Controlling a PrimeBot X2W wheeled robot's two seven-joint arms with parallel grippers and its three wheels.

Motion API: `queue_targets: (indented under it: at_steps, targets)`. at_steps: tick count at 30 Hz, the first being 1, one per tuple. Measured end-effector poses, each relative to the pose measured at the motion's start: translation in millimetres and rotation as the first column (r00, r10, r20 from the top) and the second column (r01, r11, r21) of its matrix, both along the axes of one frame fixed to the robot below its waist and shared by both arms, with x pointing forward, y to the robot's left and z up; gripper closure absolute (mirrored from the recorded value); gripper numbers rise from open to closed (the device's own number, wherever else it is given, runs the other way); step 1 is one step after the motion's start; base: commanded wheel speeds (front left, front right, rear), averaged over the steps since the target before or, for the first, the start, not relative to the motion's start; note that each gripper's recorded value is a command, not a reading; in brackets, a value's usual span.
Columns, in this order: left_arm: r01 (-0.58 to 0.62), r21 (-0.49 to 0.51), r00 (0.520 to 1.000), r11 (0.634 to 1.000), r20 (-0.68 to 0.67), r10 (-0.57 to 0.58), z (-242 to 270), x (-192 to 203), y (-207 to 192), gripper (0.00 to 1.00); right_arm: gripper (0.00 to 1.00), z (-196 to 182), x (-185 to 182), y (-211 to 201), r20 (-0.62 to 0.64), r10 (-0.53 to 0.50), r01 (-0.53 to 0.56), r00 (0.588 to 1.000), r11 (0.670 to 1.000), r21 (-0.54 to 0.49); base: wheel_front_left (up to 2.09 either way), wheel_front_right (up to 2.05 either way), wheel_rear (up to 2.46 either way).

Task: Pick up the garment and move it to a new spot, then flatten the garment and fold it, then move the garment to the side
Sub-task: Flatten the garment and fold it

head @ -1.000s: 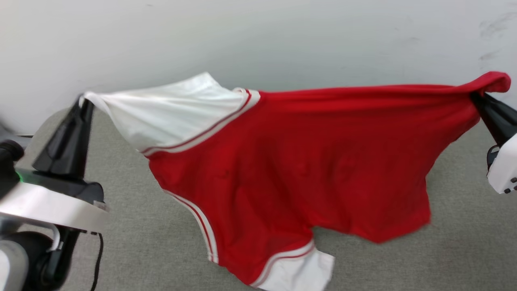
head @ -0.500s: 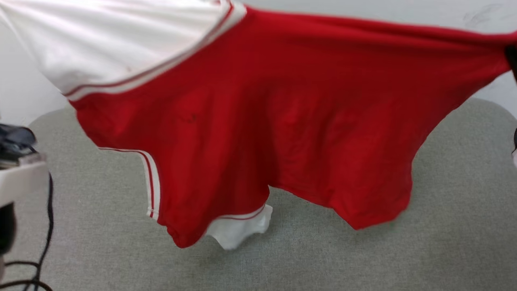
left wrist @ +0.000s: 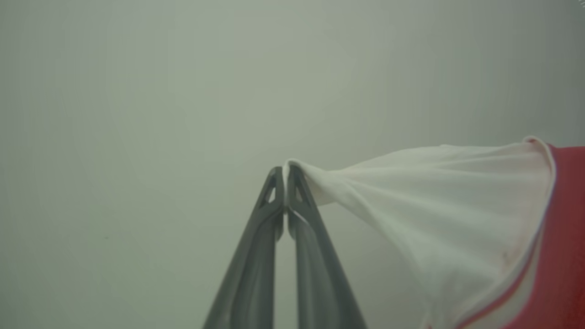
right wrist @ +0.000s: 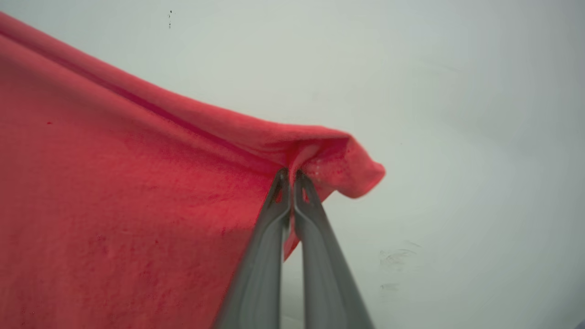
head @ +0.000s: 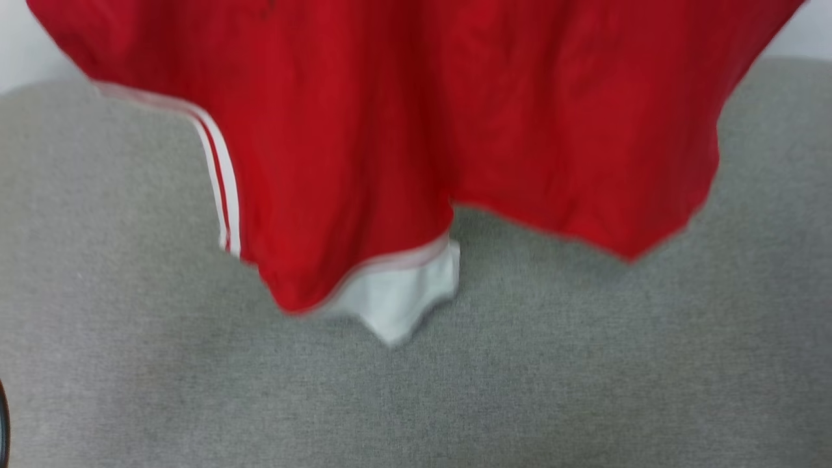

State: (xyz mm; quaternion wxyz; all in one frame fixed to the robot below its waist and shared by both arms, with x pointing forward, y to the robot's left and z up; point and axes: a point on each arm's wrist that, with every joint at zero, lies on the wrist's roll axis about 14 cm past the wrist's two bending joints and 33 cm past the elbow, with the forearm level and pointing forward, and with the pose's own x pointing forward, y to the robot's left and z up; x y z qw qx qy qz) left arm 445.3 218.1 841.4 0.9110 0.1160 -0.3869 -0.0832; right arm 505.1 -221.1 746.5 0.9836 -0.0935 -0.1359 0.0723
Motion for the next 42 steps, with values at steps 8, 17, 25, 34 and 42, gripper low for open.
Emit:
queue_targets:
  at_steps: [8, 17, 25, 34, 42]
  targets:
    - [-0.011, 0.092, 1.000, 0.996, -0.019, 0.013, -13.1, 95.9, -6.0, 1.00, 1.00, -11.1, 89.5, -5.2, 0.027, -0.047, 0.048, 0.999, 0.998, -0.048, 0.00, 0.00, 0.00]
    - [-0.062, 0.075, 0.998, 0.995, 0.037, 0.060, -21.9, 187.5, -5.8, 1.00, 1.00, -34.1, 182.9, -6.2, 0.073, -0.101, 0.107, 0.992, 0.991, -0.077, 0.00, 0.00, 0.00]
    - [-0.087, 0.071, 0.994, 0.994, -0.062, 0.091, -81.6, 249.9, -4.8, 1.00, 1.00, -95.5, 237.8, 1.4, 0.033, -0.118, 0.120, 0.992, 0.990, -0.070, 0.00, 0.00, 0.00]
    - [-0.024, 0.057, 0.975, 0.998, -0.220, 0.036, -155.5, 249.1, -20.6, 1.00, 1.00, -180.1, 241.3, 14.9, -0.098, -0.087, 0.083, 0.991, 0.995, -0.047, 0.00, 0.00, 0.00]
    - [0.042, -0.018, 0.919, 0.999, -0.390, -0.046, -223.2, 203.9, -36.0, 1.00, 1.00, -223.2, 197.1, 15.3, -0.177, -0.071, 0.060, 0.982, 0.996, -0.063, 0.00, 0.00, 0.00]
